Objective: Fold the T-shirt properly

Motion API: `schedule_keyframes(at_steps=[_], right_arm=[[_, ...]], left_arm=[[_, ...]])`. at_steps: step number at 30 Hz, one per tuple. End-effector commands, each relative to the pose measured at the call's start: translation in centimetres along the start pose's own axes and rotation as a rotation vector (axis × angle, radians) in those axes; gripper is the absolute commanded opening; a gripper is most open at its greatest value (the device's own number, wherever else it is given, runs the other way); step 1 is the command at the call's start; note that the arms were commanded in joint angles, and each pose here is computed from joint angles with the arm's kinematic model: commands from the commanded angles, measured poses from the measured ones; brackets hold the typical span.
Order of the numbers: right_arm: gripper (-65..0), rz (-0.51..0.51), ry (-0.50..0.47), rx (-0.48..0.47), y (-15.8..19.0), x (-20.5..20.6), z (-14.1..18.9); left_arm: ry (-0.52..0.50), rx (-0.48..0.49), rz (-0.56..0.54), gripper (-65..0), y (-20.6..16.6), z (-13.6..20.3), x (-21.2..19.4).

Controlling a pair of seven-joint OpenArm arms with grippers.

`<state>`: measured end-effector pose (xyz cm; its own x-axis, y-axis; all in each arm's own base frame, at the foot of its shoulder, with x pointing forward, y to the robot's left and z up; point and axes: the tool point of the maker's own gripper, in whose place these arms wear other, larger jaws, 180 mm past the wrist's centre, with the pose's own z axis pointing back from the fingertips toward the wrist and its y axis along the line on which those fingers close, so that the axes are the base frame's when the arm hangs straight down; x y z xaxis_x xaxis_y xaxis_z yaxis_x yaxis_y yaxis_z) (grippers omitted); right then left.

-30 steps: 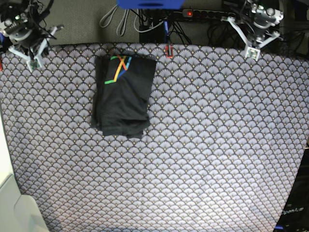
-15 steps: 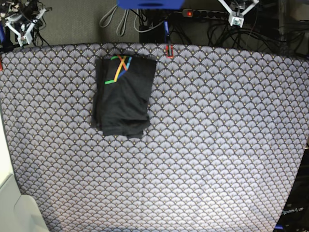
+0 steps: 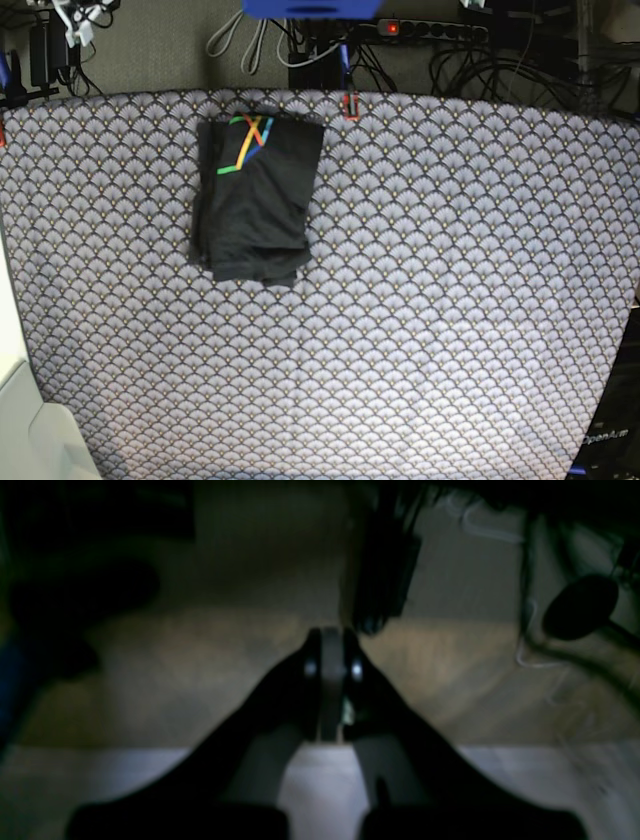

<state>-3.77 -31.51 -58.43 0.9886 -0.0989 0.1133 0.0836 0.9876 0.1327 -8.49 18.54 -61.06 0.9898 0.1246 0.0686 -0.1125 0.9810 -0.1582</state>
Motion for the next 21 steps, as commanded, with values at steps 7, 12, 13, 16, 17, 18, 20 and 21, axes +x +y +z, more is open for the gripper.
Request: schedule_keyframes(at_steps=[7,12,13,16,17,18,20,21], right_arm=[[-65.0,0.069,0.060,0.069,3.7,-2.4,-2.4],[-65.0,0.007,-0.002,0.018,3.9,-1.8,-3.6],[-65.0,-0.001,-0.015,-0.034,3.0,-1.8,-3.8],[-65.0,-0.011,-0.049,-0.195,1.2,-1.7,-4.1],[-65.0,-0.007,-0.065,-0.255,0.6,-1.6,-4.0],[-65.0,-0.001,-0.082,-0.318,-0.1,-1.5,-3.8],[-65.0,0.015,-0.104,-0.431,-0.7,-1.5,-3.6],[-65.0,0.025,-0.104,-0.486,-1.1,-1.6,-3.3]], left_arm=[[0.069,-0.014,0.083,-64.8,0.8,-2.0,-1.0],[0.026,-0.011,0.096,-64.8,1.0,-2.4,0.4],[0.015,-0.013,0.104,-64.8,0.9,-2.5,0.3],[-0.010,0.023,0.138,-64.7,0.8,-3.2,0.9],[-0.010,0.070,0.148,-64.7,1.4,-3.5,0.9],[-0.018,0.114,0.151,-64.7,1.9,-3.6,1.2],[-0.040,0.195,0.148,-64.7,3.0,-3.7,2.1],[-0.052,0.221,0.146,-64.7,3.2,-3.8,2.5]])
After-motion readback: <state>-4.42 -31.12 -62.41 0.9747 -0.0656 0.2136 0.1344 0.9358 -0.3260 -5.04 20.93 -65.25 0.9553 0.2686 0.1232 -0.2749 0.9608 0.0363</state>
